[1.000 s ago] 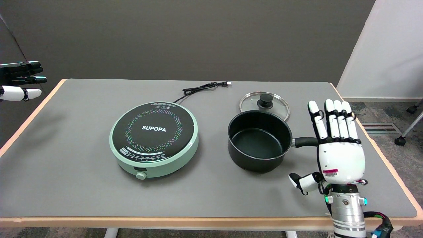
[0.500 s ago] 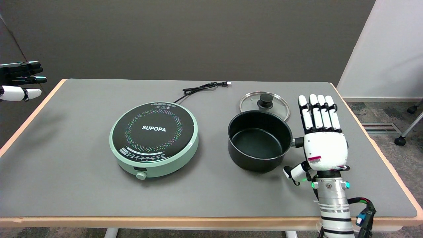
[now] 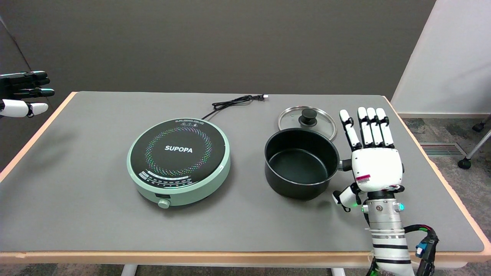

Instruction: Pick up the pot lid.

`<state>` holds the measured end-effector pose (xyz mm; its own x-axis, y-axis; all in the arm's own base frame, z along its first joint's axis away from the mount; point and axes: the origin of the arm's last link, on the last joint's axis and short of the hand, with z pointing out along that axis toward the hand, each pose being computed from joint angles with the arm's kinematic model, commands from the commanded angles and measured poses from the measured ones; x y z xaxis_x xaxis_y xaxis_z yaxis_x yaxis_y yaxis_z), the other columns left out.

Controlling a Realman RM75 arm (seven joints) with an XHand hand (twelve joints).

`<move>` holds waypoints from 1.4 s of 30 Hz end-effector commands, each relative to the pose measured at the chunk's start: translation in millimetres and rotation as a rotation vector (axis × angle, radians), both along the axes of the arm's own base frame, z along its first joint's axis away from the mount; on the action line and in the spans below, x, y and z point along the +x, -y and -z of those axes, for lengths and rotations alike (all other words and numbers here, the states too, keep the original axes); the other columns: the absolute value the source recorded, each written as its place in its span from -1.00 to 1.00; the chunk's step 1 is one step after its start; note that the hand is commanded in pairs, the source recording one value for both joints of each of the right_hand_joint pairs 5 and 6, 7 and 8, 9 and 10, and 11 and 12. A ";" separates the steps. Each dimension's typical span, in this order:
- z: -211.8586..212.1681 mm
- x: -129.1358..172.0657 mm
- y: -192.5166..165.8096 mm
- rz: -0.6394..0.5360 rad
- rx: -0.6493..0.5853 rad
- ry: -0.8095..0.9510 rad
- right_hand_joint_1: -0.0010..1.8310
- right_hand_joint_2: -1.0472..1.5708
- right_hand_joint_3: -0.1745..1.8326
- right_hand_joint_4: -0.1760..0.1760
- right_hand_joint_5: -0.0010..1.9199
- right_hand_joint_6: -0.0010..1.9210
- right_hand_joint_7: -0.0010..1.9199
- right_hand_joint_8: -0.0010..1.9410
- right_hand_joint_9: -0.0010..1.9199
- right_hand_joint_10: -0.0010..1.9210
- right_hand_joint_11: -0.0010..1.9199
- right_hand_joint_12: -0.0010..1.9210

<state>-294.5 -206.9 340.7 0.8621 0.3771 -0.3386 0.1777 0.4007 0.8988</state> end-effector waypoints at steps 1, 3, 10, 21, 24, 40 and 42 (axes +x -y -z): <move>-23.6 -0.3 -11.2 0.158 -0.077 0.085 0.26 -0.61 0.34 0.33 -0.98 -0.98 -0.98 -0.98 -0.98 -0.98 -0.98 -0.98; -27.7 -1.3 -12.4 0.180 -0.085 0.104 0.26 -0.61 0.35 0.33 -0.98 -0.98 -0.98 -0.98 -0.98 -0.98 -0.98 -0.98; -29.4 1.0 -5.7 0.232 -0.072 0.137 0.25 -0.62 0.38 0.33 -0.98 -0.98 -0.98 -0.98 -0.98 -0.98 -0.98 -0.98; -22.6 18.2 7.7 0.242 -0.056 0.131 0.24 -0.60 0.38 0.22 -0.98 -0.98 -0.98 -0.98 -0.98 -0.98 -0.98 -0.98; -21.3 20.9 9.9 0.234 -0.053 0.127 0.25 -0.60 0.37 0.20 -0.98 -0.98 -0.98 -0.99 -0.98 -0.98 -0.98 -0.98; -23.5 10.9 14.7 0.315 -0.036 0.252 0.24 -0.56 0.35 0.22 -0.99 -0.99 -0.99 -0.99 -0.99 -0.99 -0.99 -0.99; -24.7 8.0 14.1 0.324 -0.040 0.256 0.24 -0.56 0.35 0.21 -0.99 -0.99 -0.99 -0.99 -0.99 -0.99 -0.99 -0.99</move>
<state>-278.0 -217.2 363.6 0.9695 0.1388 -0.2021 0.1292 0.4113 0.9023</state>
